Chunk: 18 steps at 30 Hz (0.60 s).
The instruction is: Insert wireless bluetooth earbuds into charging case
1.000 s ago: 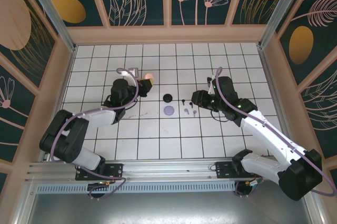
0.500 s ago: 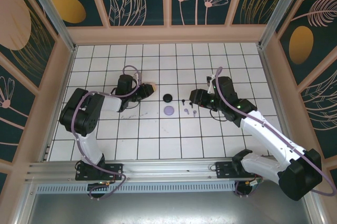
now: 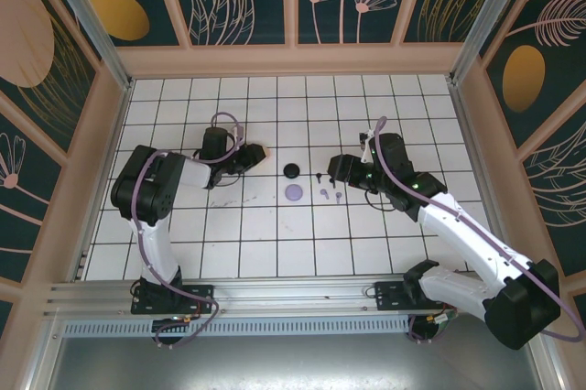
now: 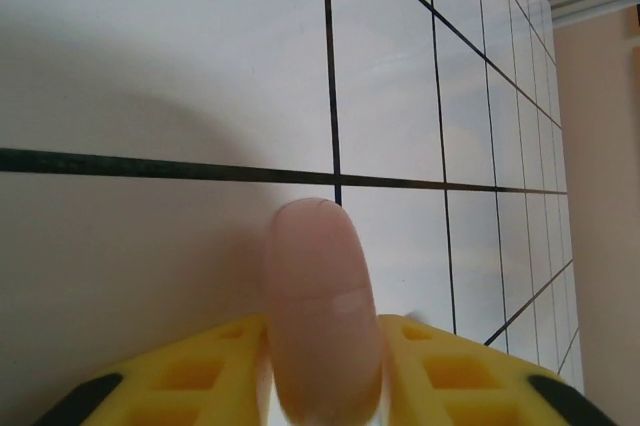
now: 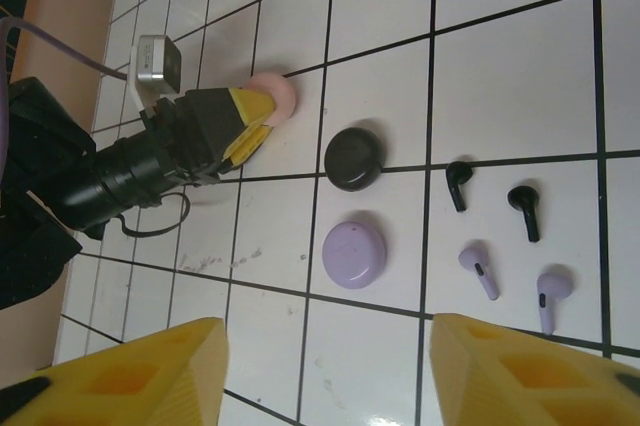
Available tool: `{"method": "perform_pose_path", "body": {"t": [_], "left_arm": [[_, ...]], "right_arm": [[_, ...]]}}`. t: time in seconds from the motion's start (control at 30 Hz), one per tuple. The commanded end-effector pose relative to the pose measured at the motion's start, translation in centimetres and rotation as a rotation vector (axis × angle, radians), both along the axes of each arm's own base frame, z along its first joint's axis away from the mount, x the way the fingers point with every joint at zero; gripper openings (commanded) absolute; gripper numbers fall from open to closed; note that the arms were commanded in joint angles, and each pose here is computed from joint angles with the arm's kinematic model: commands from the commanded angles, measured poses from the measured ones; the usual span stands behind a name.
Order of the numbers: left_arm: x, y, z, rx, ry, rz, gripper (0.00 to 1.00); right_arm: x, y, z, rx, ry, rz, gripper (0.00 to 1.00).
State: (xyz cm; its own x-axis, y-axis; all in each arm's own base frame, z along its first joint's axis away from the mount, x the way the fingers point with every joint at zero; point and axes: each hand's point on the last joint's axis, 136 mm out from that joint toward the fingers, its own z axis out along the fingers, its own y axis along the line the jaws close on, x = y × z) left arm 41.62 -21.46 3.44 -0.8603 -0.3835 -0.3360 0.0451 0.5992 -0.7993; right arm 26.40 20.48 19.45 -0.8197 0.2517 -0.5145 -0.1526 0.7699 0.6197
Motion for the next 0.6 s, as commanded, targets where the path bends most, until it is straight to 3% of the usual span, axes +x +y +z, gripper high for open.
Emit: {"method": "perform_pose_path", "body": {"t": [0.0, 0.13, 0.33, 0.57], "left_arm": [[0.3, 1.4, -1.3, 0.057, 0.053, 0.019, 0.4], [0.7, 2.6, -1.0, 0.105, 0.057, 0.045, 0.53], [2.1, 6.2, 1.7, 0.174, 0.004, 0.127, 0.56], [3.1, 9.1, 8.7, 0.269, -0.165, 0.188, 0.57]], "right_arm": [[-0.1, 0.2, 1.7, 0.021, -0.046, 0.017, 0.62], [-0.2, 0.3, 1.7, 0.011, -0.045, 0.019, 0.65], [-0.8, 1.1, 1.4, -0.009, -0.039, 0.036, 0.66], [-1.8, 3.4, -0.3, -0.096, -0.012, 0.083, 0.66]]}}
